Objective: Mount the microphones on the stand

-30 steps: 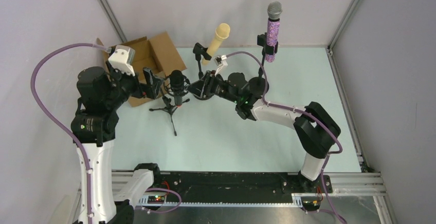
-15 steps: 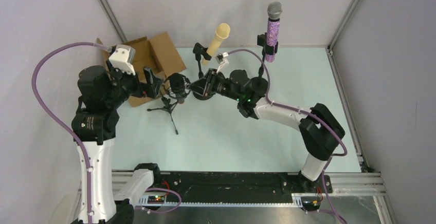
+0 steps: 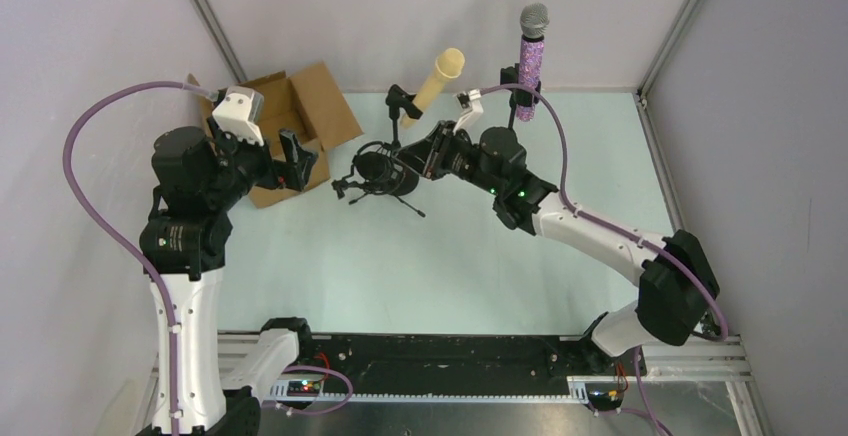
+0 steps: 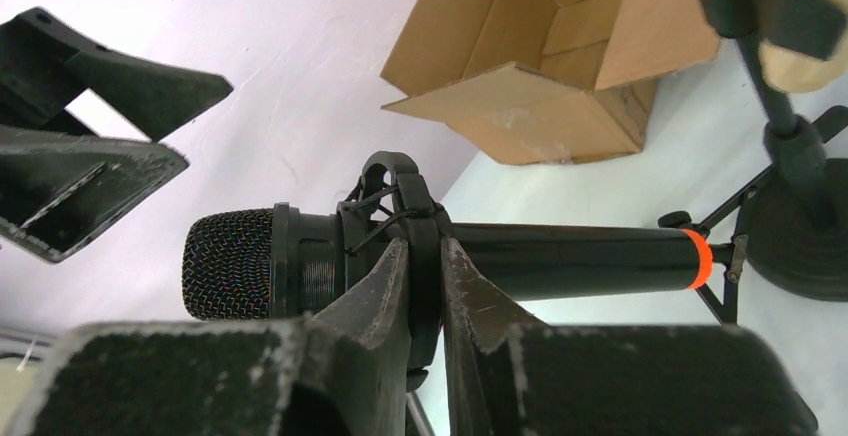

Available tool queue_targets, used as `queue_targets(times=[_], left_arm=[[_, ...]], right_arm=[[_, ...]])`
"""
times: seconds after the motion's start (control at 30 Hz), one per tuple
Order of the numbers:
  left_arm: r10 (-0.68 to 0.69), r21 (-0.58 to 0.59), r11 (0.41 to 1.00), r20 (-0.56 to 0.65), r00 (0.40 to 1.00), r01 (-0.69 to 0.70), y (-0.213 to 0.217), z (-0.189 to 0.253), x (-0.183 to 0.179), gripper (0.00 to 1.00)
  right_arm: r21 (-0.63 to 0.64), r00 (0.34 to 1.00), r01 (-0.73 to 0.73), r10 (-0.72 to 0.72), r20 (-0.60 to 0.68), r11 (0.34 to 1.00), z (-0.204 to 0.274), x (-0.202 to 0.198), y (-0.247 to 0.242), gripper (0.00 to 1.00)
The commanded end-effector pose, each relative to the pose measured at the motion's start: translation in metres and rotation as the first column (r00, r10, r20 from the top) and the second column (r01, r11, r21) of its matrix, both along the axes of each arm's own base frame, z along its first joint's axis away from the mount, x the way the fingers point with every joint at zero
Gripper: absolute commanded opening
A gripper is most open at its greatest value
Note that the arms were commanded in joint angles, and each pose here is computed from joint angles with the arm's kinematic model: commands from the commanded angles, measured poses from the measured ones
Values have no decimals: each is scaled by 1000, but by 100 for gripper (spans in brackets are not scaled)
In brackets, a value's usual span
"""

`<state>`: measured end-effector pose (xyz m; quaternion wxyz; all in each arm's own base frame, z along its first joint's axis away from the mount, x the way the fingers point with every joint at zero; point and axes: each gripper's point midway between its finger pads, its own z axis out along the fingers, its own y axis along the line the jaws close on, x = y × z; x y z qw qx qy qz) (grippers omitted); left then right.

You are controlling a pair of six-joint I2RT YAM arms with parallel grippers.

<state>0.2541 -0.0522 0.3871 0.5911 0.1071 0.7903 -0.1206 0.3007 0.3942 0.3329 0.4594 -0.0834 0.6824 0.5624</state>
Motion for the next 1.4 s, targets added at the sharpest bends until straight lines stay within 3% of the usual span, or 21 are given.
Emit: queue_targets(times=[0.0, 0.3, 0.8, 1.1, 1.37], left_arm=[[-3, 6, 1000, 54, 999, 3, 1, 15, -2, 100], [-2, 1, 1000, 76, 997, 2, 0, 21, -8, 100], [-3, 0, 1000, 90, 996, 3, 0, 26, -11, 100], [-8, -4, 1000, 95, 995, 9, -1, 27, -13, 100], [-4, -2, 1000, 117, 993, 5, -1, 32, -20, 100]], right_arm=[[123, 999, -17, 12, 46, 992, 56, -24, -8, 7], [216, 957, -262, 281, -64, 941, 53, -50, 45, 6], [331, 881, -365, 438, -180, 870, 50, -60, 75, 6], [365, 885, -384, 450, -117, 848, 90, -82, 77, 5], [400, 836, -471, 543, -84, 787, 112, -102, 87, 3]])
